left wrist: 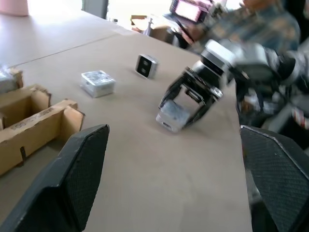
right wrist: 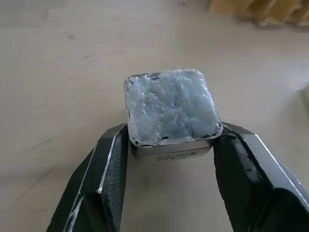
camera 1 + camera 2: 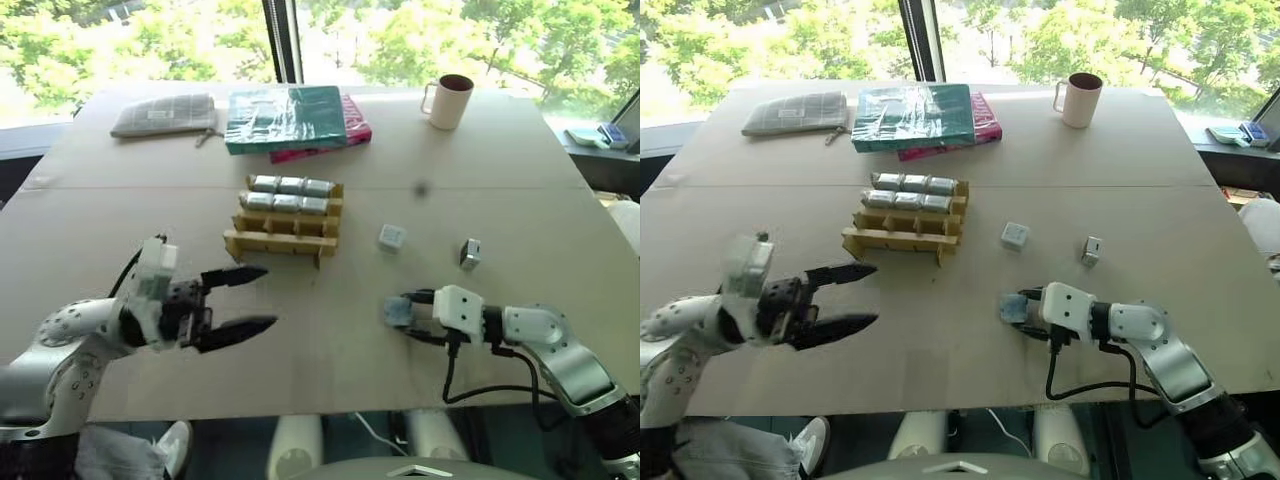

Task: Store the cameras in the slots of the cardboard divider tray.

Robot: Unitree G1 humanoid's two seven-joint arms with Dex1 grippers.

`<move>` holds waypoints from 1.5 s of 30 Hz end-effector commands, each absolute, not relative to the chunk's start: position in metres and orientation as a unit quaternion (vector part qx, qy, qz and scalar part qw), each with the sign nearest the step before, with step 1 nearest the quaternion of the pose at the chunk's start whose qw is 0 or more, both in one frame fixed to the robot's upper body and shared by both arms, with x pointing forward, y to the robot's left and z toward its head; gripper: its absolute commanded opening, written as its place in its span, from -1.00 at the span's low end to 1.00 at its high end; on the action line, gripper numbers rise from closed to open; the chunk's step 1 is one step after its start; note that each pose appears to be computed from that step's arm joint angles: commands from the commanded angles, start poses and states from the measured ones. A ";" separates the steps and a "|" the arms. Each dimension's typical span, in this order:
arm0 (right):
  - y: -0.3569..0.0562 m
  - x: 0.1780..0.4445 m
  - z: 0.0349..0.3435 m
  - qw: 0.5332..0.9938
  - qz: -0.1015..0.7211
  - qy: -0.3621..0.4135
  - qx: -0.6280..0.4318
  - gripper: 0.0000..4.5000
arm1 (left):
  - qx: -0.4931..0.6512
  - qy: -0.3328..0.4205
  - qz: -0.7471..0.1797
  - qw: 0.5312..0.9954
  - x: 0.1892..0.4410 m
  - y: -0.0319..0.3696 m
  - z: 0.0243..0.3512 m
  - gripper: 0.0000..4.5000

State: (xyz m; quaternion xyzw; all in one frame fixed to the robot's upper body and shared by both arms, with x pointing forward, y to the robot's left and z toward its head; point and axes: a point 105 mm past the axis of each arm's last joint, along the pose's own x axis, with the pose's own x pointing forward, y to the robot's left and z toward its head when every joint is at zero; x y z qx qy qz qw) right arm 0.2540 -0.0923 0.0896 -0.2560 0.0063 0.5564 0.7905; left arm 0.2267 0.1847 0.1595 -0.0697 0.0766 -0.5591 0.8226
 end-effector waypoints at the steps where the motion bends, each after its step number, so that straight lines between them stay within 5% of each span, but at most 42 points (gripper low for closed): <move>1: -0.085 0.267 0.141 0.805 0.502 -0.082 -0.306 0.10 | -0.187 0.103 -0.553 0.805 0.236 0.153 0.178 1.00; 11: -0.065 0.272 0.187 0.787 0.468 -0.154 -0.371 0.10 | -0.251 0.089 -0.499 0.825 0.281 0.109 0.188 1.00; 27: -0.045 0.267 0.212 0.774 0.462 -0.204 -0.382 0.10 | -0.266 0.087 -0.541 0.793 0.286 0.087 0.187 1.00; 31: -0.044 0.267 0.214 0.773 0.463 -0.208 -0.381 0.02 | -0.280 0.088 -0.552 0.781 0.285 0.081 0.189 0.46; 36: -0.042 0.266 0.215 0.772 0.474 -0.204 -0.371 0.02 | -0.288 0.091 -0.561 0.771 0.285 0.075 0.190 -0.58; 37: -0.041 0.266 0.215 0.772 0.481 -0.200 -0.366 0.02 | -0.289 0.088 -0.560 0.771 0.286 0.075 0.191 -0.65; 42: -0.048 0.268 0.215 0.789 0.476 -0.187 -0.341 0.91 | -0.258 0.067 -0.553 0.789 0.293 0.085 0.197 -0.65; 45: -0.069 0.270 0.219 0.833 0.454 -0.158 -0.274 1.00 | -0.176 0.027 -0.547 0.818 0.311 0.122 0.210 -0.65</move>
